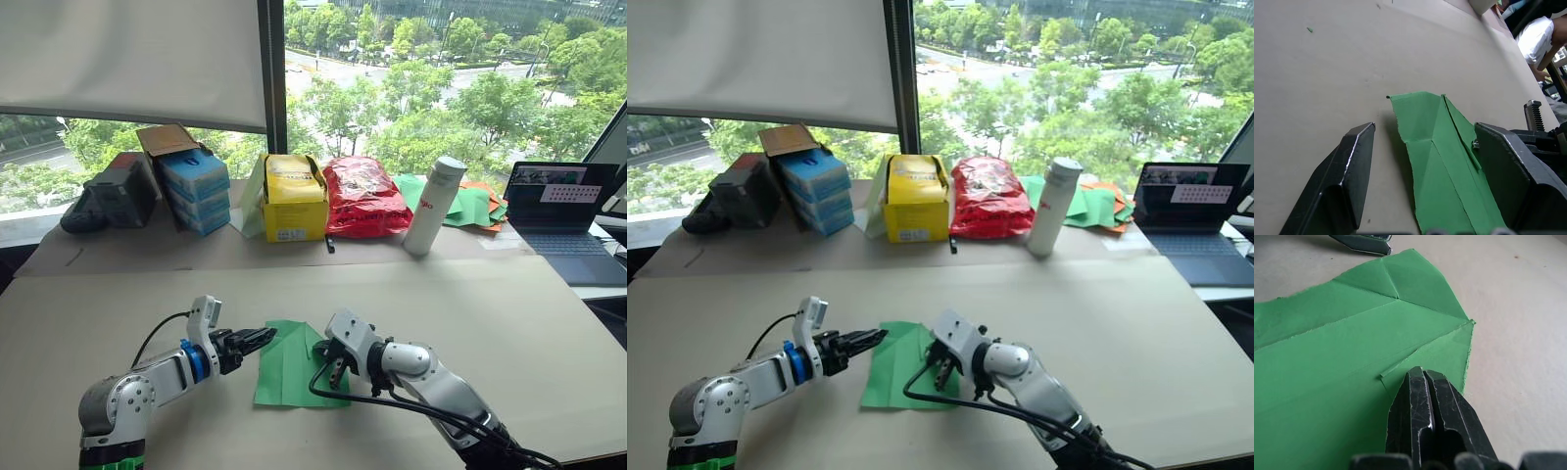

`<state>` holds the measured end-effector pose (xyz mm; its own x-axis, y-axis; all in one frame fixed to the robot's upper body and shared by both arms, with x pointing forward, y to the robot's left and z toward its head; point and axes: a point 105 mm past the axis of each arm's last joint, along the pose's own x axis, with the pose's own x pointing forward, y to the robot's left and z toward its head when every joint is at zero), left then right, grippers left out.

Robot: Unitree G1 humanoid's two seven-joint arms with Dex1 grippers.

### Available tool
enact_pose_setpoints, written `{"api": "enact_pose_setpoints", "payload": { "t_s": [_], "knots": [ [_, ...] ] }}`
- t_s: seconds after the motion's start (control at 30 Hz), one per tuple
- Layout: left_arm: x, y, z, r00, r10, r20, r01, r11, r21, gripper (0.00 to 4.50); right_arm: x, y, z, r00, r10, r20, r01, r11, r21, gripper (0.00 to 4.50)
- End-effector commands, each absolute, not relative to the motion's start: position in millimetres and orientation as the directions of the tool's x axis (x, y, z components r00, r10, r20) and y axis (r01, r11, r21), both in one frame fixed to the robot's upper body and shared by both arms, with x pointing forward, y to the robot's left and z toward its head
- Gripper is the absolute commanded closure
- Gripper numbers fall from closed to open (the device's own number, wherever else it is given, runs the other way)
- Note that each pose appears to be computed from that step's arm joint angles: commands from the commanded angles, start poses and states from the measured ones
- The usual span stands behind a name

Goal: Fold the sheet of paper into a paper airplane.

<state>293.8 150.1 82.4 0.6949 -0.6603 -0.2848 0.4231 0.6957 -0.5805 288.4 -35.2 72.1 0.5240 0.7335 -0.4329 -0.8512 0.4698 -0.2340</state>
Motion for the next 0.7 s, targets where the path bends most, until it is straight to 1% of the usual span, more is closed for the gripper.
{"api": "enact_pose_setpoints", "payload": {
  "t_s": [0.03,0.13,0.2,0.23,0.47,0.5,0.6,0.63,0.7],
  "knots": [
    [295,140,78,0.676,-0.676,-0.292,0.423,0.681,-0.598,1.03,285,-36,60,0.505,0.719,-0.478,-0.860,0.467,-0.207,4.50],
    [297,136,82,0.678,-0.684,-0.268,0.430,0.665,-0.611,1.03,286,-37,60,0.508,0.717,-0.477,-0.858,0.470,-0.207,4.50],
    [298,135,84,0.677,-0.687,-0.262,0.437,0.663,-0.608,1.65,286,-37,60,0.510,0.716,-0.477,-0.857,0.472,-0.207,4.50],
    [299,134,84,0.676,-0.688,-0.264,0.439,0.664,-0.605,1.87,286,-37,60,0.511,0.716,-0.476,-0.856,0.473,-0.207,4.50],
    [300,128,89,0.669,-0.700,-0.251,0.477,0.663,-0.577,4.25,287,-36,61,0.513,0.716,-0.474,-0.855,0.477,-0.206,4.50],
    [300,128,90,0.669,-0.700,-0.250,0.484,0.666,-0.568,4.48,287,-36,60,0.514,0.715,-0.474,-0.854,0.477,-0.206,4.50],
    [301,130,93,0.676,-0.690,-0.258,0.515,0.693,-0.505,4.48,286,-36,60,0.513,0.716,-0.474,-0.855,0.477,-0.205,4.50],
    [302,131,97,0.686,-0.681,-0.255,0.543,0.713,-0.444,4.48,286,-36,60,0.513,0.716,-0.473,-0.855,0.478,-0.203,4.50],
    [301,129,102,0.684,-0.679,-0.268,0.634,0.734,-0.243,4.48,287,-35,61,0.514,0.717,-0.471,-0.854,0.480,-0.201,4.50]
  ]
}}
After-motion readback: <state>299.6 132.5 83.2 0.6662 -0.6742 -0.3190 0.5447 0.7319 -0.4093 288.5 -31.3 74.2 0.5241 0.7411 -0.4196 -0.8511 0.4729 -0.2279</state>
